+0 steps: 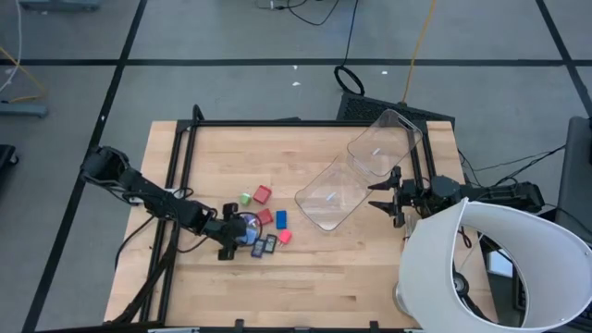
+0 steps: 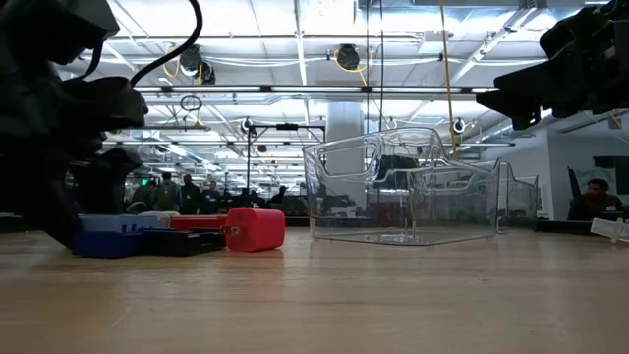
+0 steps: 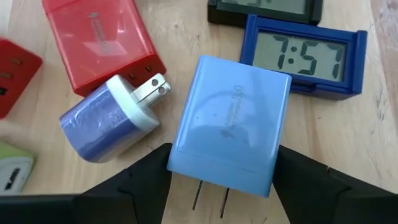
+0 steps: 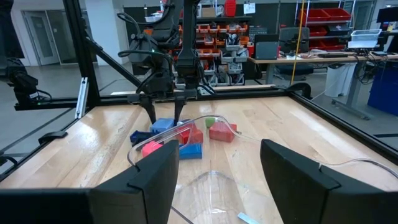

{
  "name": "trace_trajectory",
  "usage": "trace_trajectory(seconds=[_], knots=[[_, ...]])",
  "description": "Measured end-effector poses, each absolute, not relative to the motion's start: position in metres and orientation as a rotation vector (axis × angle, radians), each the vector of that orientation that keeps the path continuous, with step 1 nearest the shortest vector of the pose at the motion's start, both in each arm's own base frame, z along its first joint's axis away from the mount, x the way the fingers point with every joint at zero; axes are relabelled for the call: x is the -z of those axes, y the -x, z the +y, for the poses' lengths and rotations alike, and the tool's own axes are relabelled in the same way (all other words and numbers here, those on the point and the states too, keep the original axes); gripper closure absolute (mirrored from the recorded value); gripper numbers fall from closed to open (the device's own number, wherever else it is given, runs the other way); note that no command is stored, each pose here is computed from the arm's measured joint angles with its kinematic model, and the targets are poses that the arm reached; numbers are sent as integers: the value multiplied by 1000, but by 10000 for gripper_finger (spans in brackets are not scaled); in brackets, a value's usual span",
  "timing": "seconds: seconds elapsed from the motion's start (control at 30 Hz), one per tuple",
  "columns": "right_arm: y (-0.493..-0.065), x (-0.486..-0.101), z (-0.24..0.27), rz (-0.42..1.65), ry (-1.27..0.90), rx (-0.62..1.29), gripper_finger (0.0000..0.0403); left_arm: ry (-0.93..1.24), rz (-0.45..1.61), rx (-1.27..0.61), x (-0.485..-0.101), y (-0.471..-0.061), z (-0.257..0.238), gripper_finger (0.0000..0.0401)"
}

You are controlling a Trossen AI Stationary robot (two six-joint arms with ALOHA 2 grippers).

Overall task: Pick & Place Office items
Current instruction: Put the light blue charger adapter into the right transparent bin

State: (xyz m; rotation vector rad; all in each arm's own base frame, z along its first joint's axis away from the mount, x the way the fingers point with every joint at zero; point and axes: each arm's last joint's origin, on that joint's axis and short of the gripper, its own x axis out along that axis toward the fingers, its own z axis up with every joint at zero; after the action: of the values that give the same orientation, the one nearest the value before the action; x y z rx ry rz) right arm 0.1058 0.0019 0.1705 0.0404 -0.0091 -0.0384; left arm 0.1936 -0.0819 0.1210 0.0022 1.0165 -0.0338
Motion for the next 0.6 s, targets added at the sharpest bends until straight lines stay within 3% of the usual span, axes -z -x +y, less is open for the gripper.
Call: trace_trajectory(seconds=[0.17, 0.43, 0.6], knots=[[-106, -171, 2, -9, -41, 39, 183, 40, 1007, 2, -121, -194, -82, 136], [-106, -170, 2, -9, -40, 38, 183, 59, 1003, -18, -121, -194, -82, 180], [-106, -171, 2, -9, -41, 38, 183, 109, 982, -61, -122, -196, -82, 158]])
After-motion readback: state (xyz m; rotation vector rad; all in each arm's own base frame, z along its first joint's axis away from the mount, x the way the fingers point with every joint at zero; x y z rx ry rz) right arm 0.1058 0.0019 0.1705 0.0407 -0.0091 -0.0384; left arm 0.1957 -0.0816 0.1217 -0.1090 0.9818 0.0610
